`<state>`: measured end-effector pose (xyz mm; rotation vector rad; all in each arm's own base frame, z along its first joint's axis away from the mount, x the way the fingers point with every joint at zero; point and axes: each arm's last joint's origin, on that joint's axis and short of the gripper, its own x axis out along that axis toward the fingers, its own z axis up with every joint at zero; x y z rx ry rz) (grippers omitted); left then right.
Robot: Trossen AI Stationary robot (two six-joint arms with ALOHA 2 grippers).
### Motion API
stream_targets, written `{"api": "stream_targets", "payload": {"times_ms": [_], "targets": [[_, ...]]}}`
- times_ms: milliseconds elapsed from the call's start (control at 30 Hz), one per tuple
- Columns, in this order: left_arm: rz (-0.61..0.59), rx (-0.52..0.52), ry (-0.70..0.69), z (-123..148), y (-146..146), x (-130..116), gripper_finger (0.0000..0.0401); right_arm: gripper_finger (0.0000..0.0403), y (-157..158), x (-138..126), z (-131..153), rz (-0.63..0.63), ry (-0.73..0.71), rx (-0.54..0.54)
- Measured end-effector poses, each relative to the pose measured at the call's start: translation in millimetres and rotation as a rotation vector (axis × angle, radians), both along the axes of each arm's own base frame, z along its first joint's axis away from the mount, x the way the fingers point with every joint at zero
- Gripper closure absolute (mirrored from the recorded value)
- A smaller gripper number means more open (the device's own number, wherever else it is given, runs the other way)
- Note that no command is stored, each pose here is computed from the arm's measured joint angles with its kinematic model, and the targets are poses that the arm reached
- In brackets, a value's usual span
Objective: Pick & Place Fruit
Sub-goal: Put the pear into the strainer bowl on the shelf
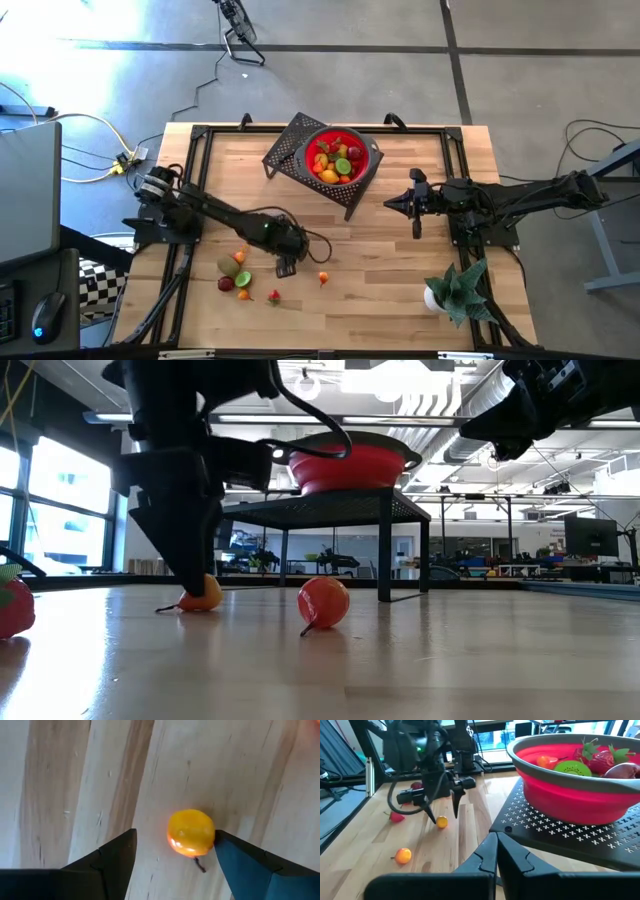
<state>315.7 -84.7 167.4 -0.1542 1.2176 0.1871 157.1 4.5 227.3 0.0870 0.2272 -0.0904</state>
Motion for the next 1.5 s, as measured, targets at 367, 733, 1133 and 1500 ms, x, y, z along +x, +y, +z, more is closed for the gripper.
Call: {"api": "stream_targets", "payload": {"times_ms": [367, 733, 1133, 1500], "targets": [[-0.034, -0.057, -0.004, 0.2, 3.9, 3.1, 0.0144, 0.0401, 0.0, 0.0, 0.0, 0.001, 0.001, -0.008], [-0.036, -0.066, -0.037, 1.4, 3.1, 6.1, 0.0144, 0.0401, 0.0, 0.0, 0.0, 0.001, 0.001, -0.007], [-0.035, -0.070, -0.036, 1.3, 3.0, 6.1, 0.0144, 0.0401, 0.0, 0.0, -0.1, 0.002, 0.002, -0.007], [-0.040, -0.084, -0.033, 1.3, 2.5, 6.0, 0.0144, 0.0401, 0.0, 0.0, -0.1, 0.002, 0.002, -0.007]]}}
